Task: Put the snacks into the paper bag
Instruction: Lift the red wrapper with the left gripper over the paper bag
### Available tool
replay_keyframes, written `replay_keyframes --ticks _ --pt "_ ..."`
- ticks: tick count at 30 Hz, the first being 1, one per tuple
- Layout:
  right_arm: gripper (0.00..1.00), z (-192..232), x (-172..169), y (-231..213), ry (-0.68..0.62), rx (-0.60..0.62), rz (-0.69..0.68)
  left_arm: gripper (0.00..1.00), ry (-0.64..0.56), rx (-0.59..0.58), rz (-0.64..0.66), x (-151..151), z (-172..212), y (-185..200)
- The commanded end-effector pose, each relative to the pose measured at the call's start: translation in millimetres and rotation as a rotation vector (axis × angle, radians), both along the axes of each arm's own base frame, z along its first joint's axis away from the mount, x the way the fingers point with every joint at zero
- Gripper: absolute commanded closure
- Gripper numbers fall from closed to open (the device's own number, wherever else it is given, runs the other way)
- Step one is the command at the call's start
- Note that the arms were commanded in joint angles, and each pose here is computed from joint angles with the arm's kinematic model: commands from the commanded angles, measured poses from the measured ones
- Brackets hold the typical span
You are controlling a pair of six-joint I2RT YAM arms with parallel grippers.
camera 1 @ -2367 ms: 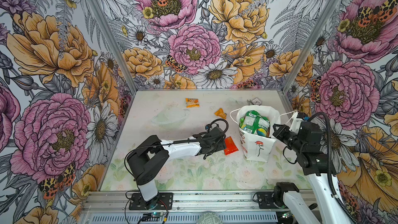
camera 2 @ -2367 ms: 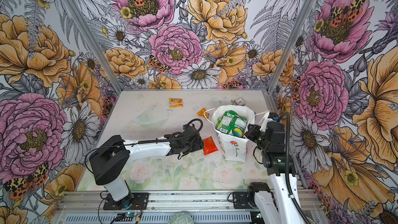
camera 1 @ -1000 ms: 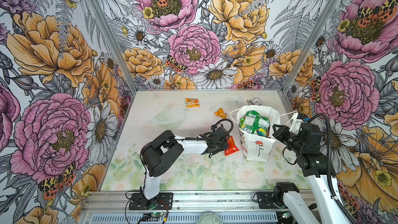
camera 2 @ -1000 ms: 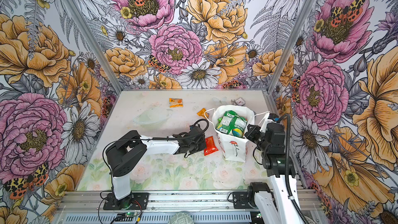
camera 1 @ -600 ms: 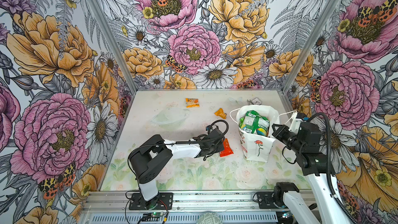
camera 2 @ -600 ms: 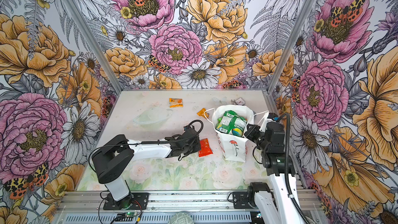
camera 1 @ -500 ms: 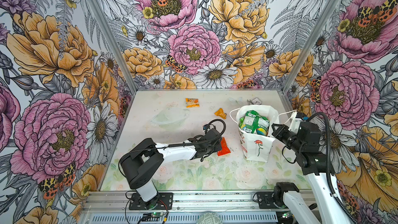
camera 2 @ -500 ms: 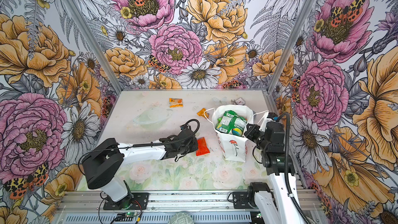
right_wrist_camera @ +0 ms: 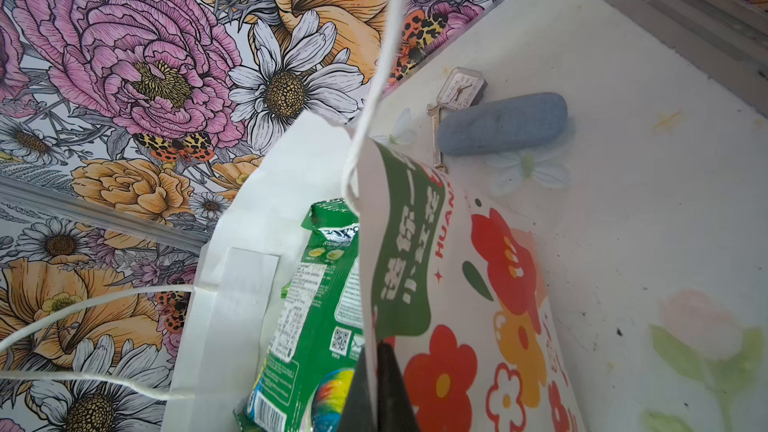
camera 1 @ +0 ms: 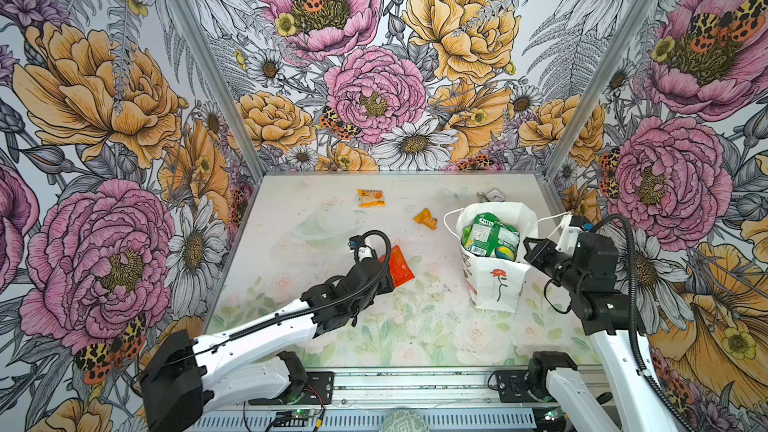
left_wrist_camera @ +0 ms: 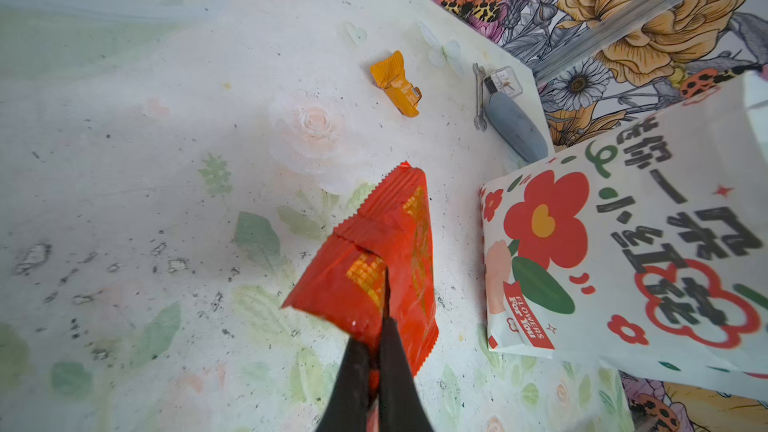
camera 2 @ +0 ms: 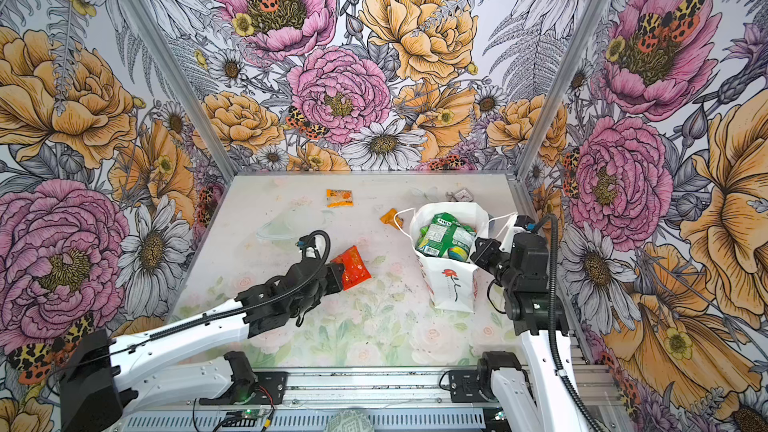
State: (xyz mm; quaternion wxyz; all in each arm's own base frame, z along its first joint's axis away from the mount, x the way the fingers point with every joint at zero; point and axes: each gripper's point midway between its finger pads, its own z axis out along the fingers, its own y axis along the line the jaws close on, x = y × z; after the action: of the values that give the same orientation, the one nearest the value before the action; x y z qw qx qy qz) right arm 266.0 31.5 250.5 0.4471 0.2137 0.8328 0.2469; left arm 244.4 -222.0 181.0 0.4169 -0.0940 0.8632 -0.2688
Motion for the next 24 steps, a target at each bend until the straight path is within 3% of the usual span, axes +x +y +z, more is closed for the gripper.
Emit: replay_keyframes --ticks 1,6,12,19,24 --pt "1.0 8.2 2.6 3.4 -0.006 0.023 0.011 1.0 -0.108 0.087 0.064 -2.1 22.5 38.1" --pt "1.0 3.1 2.4 4.6 0.012 0.041 0.005 1.0 -0.234 0.067 0.061 -7.5 74.3 59.4" --pt "1.0 2.1 1.9 8.4 0.02 0.059 0.013 1.0 -0.342 0.021 -0.013 -9.9 139.9 44.9" --pt "1.0 0.8 3.2 12.9 0.03 0.065 0.028 1.0 -0.457 -0.011 -0.171 -18.7 208.3 -16.5" --pt "1.0 0.3 3.2 15.5 0.033 0.064 0.039 1.0 -0.493 0.024 -0.257 -20.3 227.6 -67.5"
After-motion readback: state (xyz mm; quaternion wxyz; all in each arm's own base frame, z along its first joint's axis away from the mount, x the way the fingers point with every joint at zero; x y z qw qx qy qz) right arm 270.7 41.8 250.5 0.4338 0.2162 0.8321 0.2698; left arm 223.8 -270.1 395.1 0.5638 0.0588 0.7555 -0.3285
